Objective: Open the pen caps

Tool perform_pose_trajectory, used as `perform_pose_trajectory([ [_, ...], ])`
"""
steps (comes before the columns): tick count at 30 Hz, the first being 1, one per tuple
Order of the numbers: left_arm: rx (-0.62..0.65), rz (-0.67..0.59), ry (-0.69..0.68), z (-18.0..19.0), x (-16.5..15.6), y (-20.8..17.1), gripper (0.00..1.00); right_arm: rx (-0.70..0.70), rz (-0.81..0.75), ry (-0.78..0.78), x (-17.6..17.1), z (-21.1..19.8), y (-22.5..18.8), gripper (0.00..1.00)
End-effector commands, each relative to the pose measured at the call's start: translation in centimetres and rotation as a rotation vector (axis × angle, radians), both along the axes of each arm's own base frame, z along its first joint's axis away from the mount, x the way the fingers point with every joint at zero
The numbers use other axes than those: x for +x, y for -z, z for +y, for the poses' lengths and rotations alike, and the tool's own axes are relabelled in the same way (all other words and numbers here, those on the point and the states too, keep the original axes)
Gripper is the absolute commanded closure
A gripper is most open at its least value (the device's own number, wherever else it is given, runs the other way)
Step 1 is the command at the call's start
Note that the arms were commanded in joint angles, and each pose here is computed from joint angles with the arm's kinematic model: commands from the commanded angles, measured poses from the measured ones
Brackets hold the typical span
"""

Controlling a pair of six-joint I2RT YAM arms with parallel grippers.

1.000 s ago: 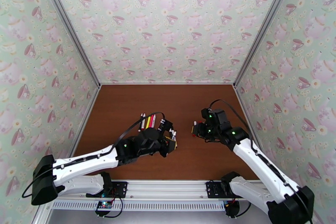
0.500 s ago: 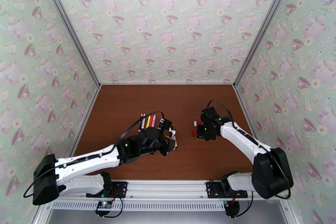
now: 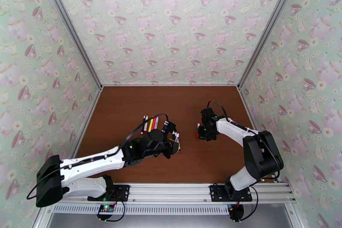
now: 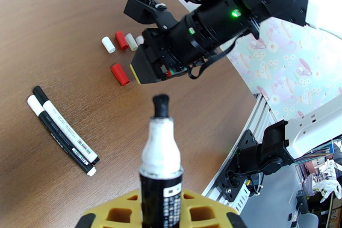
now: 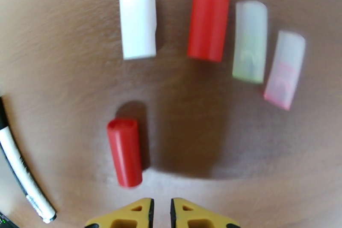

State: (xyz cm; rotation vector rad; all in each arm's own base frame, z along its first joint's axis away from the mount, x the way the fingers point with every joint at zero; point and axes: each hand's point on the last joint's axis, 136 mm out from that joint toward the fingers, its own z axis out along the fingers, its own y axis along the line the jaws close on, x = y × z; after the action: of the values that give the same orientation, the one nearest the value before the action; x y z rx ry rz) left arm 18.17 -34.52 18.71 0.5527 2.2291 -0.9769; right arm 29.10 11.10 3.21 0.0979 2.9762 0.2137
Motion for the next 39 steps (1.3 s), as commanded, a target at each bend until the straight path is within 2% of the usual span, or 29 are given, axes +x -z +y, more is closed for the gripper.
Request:
perform_pose_trajectory([
  [1, -0.013, -0.008, -0.022, -0.4, 0.8, -1.0, 0.96, -0.022, -0.048, -0.006, 2.0, -0.1, -0.3, 0.92],
  [11, -0.007, 0.011, -0.015, -0.8, 0.7, -0.7, 0.96, -0.038, -0.032, -0.006, 2.9, -0.3, 0.6, 0.86],
  [16, -0.006, 0.016, -0.012, -0.9, 0.7, -0.6, 0.96, -0.048, -0.023, -0.007, 2.9, -0.4, 0.9, 0.79],
  [25, -0.003, 0.020, -0.012, -1.1, 0.7, -0.5, 0.97, -0.051, -0.029, -0.009, 3.1, -0.4, 0.7, 0.77],
  [32, 0.002, 0.023, -0.019, -1.0, 0.8, -0.5, 0.97, -0.054, -0.046, -0.008, 3.3, -0.5, -0.2, 0.72],
  [39, 0.062, 0.021, -0.077, -0.3, 1.8, 0.0, 0.97, -0.040, -0.097, 0.005, 2.9, -0.7, -2.7, 0.72],
])
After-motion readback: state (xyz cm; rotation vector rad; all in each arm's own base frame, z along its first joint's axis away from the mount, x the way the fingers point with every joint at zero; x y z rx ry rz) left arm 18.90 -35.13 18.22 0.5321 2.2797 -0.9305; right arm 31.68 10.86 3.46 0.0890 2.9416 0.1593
